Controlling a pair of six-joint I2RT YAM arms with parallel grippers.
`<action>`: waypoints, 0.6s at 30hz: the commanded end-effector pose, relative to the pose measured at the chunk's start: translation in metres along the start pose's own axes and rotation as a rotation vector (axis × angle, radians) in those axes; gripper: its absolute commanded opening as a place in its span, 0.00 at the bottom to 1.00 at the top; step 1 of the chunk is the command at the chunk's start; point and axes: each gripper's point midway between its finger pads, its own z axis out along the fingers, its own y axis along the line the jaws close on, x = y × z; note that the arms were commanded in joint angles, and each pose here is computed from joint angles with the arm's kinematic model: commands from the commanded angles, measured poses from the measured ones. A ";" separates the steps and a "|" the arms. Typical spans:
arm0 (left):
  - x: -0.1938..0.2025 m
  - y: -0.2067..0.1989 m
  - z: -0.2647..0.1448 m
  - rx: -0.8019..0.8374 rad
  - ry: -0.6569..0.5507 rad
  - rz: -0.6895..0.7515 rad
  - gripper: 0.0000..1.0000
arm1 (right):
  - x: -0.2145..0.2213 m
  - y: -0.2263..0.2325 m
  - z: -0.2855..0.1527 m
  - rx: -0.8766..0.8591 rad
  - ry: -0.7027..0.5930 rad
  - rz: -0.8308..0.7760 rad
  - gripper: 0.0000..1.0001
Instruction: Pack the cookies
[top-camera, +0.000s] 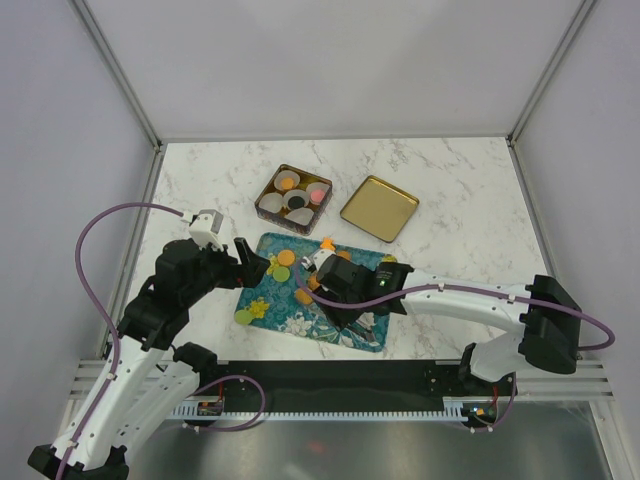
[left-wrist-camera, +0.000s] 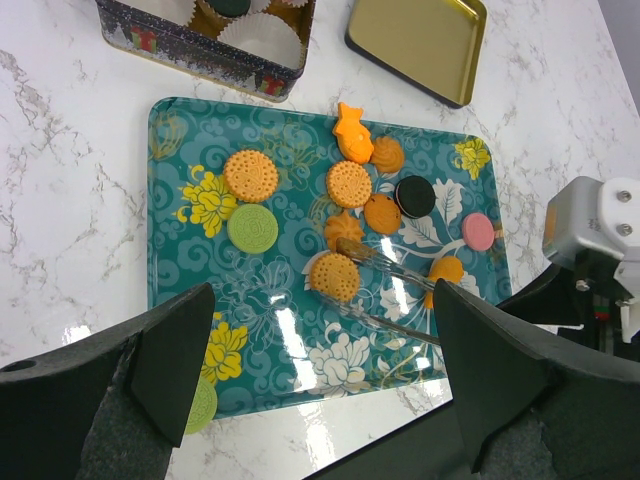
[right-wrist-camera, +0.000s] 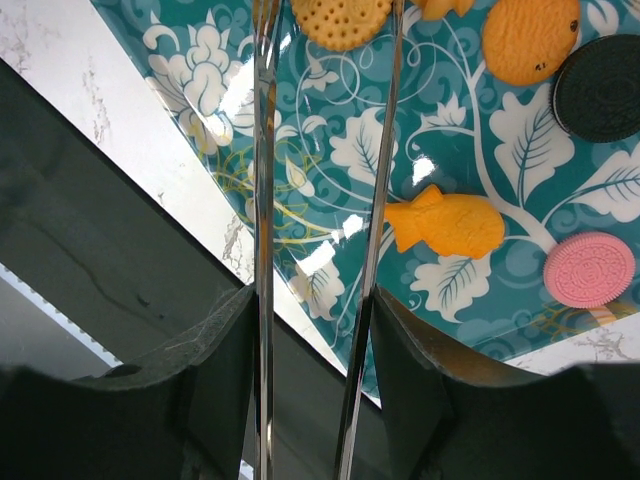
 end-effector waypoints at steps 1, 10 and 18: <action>-0.005 -0.001 0.001 0.008 -0.023 0.036 0.98 | -0.013 0.006 0.002 0.003 -0.038 -0.012 0.55; -0.005 0.000 0.000 0.005 -0.024 0.037 0.98 | -0.021 0.006 -0.008 0.022 -0.049 -0.035 0.46; -0.007 0.000 -0.001 0.004 -0.036 0.037 0.98 | -0.065 -0.013 -0.042 0.085 -0.164 -0.036 0.43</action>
